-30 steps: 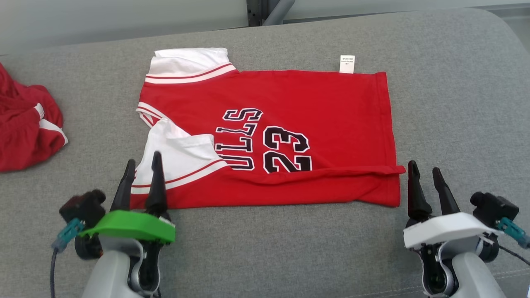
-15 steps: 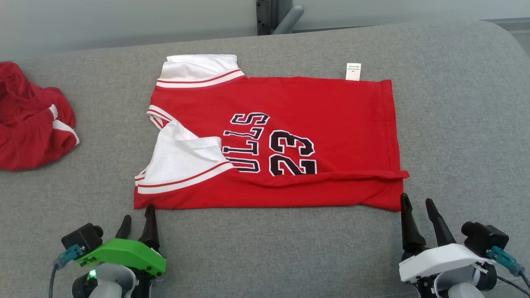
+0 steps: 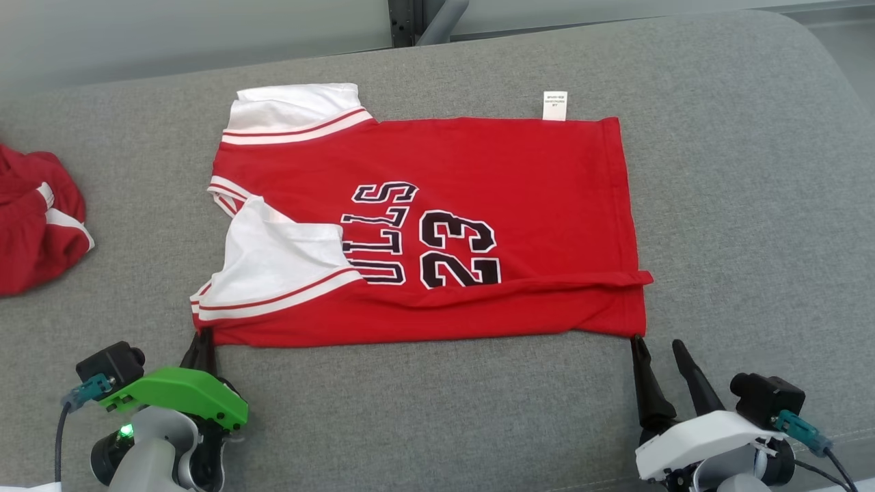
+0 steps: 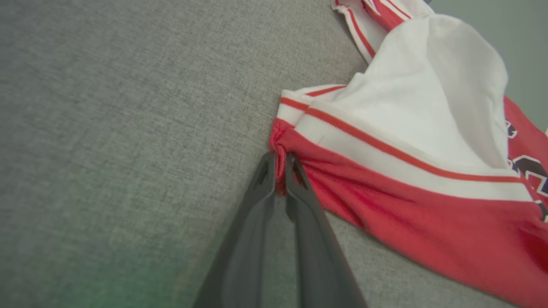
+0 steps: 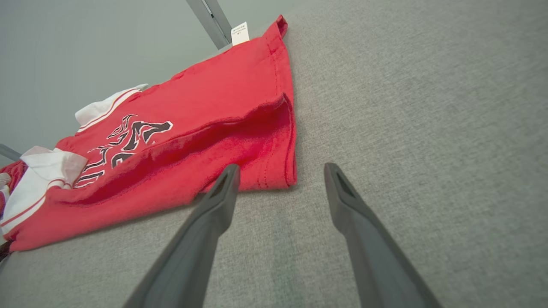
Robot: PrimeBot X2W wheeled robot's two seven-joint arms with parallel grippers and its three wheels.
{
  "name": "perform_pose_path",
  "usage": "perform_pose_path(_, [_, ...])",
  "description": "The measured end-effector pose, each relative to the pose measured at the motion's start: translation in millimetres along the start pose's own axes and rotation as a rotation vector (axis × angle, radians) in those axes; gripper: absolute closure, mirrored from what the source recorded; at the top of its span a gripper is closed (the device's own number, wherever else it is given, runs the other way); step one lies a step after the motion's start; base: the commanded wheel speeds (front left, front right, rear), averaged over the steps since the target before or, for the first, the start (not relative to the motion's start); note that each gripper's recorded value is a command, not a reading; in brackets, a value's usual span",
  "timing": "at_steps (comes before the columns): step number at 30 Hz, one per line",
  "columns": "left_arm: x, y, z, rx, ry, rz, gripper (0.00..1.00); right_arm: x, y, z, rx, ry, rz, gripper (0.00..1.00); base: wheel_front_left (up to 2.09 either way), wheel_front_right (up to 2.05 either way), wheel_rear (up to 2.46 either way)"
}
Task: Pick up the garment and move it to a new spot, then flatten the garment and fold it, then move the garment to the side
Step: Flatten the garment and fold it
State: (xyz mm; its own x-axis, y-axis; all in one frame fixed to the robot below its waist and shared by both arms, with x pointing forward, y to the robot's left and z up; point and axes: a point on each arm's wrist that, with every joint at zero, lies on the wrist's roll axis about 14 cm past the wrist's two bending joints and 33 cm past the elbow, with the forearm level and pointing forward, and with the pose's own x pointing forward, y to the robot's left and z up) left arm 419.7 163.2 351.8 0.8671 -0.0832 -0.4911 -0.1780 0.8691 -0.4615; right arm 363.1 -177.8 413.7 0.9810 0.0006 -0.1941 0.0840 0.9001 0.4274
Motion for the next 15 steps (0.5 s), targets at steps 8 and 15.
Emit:
perform_pose_path(8, [-3.7, -15.8, 6.2, 0.014, -0.050, -0.059, 1.00, -0.6, -0.1, -26.4, 0.027, 0.086, -0.008, 0.00, 0.00, 0.00, 0.00])
perform_pose_path(15, [-11.3, -25.2, 19.5, 0.014, -0.111, -0.095, 1.00, 18.8, 6.1, -25.6, 0.047, 0.095, 0.002, 0.00, 0.00, 0.00, 0.00])
